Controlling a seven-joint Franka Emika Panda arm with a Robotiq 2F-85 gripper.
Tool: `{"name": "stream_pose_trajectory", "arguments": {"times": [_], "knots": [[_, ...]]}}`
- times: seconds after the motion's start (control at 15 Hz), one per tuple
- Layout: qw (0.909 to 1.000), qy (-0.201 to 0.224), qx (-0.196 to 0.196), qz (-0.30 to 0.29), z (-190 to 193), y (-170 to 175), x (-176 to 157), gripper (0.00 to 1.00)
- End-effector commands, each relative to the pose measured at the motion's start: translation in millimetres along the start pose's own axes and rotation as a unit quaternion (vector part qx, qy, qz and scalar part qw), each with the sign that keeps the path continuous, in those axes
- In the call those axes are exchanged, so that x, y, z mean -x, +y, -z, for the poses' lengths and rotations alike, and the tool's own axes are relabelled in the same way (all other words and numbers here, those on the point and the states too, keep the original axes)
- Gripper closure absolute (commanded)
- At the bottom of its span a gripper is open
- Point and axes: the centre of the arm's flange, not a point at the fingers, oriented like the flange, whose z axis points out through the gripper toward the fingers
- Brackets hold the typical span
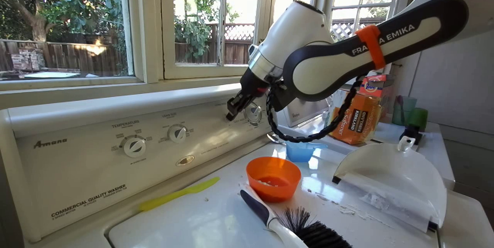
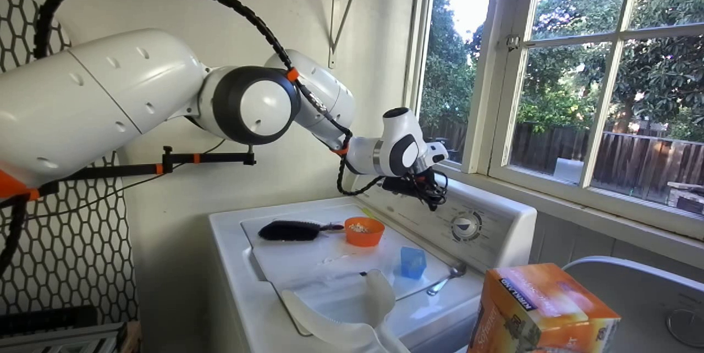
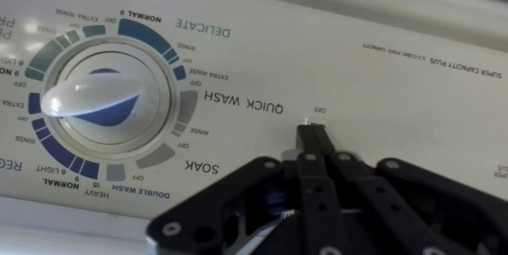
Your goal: Press the switch on the stove.
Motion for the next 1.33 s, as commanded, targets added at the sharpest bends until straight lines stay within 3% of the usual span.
{"name": "stream_pose_trajectory", "arguments": {"times": [0.0,0.4,0.8,1.0,1.2,1.27], "knots": [[0.9996,0.019,0.019,-0.001,-12,-1,-14,1.00],[0.9996,0.017,0.021,0.000,-4,-3,-16,1.00],[0.9999,0.001,0.007,0.011,40,-11,-23,1.00],[0.9994,-0.029,0.006,0.016,66,-15,-25,1.00],[0.9957,-0.088,0.005,0.026,84,-17,-20,1.00],[0.9936,-0.108,0.004,0.032,89,-17,-17,0.89]]}}
